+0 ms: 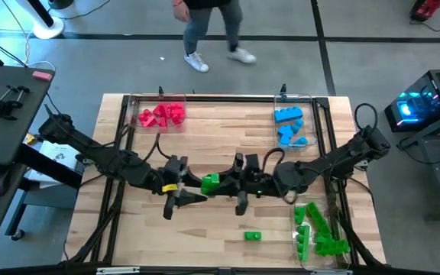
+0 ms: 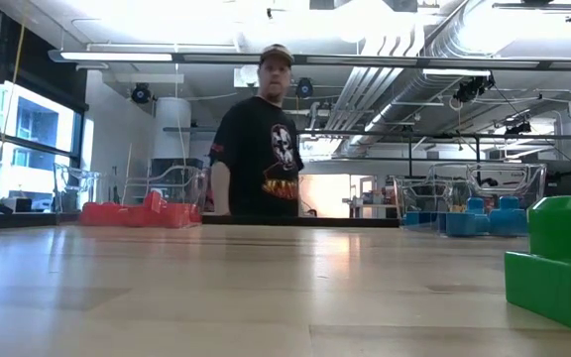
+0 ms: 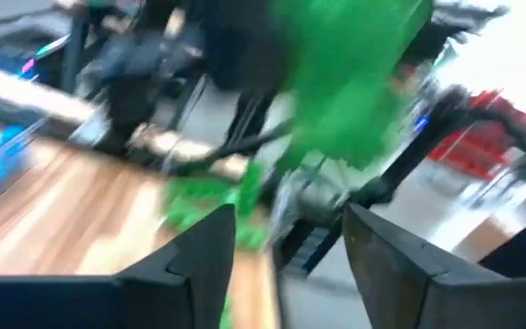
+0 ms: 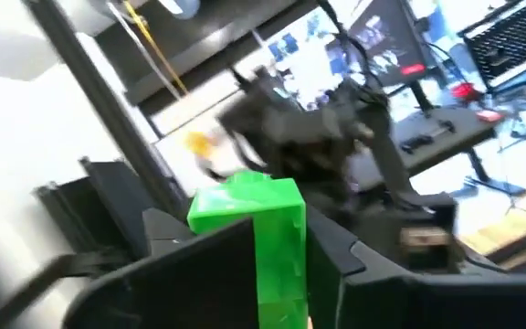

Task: Sort blocks
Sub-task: Put the green game piece into the bottom right transparent bin

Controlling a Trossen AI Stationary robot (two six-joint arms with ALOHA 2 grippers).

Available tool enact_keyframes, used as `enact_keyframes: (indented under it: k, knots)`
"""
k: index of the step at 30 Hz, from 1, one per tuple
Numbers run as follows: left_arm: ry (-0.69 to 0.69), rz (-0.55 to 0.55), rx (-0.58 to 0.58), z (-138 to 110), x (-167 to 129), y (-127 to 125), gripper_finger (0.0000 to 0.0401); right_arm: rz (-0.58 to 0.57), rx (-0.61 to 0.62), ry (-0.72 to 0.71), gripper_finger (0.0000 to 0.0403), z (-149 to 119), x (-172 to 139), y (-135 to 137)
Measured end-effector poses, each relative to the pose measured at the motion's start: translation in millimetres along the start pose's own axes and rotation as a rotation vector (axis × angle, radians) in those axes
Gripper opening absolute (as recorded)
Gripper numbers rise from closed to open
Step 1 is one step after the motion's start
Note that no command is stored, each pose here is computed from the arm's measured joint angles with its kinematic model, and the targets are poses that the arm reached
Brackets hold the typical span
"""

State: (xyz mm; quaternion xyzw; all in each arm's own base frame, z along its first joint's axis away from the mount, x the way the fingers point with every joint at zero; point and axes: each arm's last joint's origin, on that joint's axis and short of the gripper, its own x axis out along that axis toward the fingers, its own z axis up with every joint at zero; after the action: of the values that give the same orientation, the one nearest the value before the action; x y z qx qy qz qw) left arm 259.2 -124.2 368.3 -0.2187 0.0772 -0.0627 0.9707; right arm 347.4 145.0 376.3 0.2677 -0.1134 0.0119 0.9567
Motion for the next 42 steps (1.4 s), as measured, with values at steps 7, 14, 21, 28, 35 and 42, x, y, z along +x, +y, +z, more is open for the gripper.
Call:
enact_keyframes:
  k: [7,14,21,28,35,42]
  knots:
    - [0.213,0.14,0.04,-5,-35,17,0.0224,0.002,-0.071,0.105,0.0003,26,-27,12]
    - [0.38,0.346,0.036,-33,-58,21,0.0227,-0.156,0.048,0.577,0.0002,26,-100,21]
    - [0.29,0.262,-0.117,-91,-48,24,0.0227,-0.371,0.298,0.998,0.0001,-25,-167,49]
    - [0.211,0.168,-0.313,-120,-45,32,0.0227,-0.716,0.432,1.373,0.0001,-70,-234,73]
    - [0.201,0.171,-0.331,-120,-44,34,0.0227,-1.06,0.398,1.359,0.0005,-85,-265,69]
    - [0.168,0.14,-0.356,-116,-42,32,0.0227,-1.167,0.373,1.369,0.009,-93,-258,62]
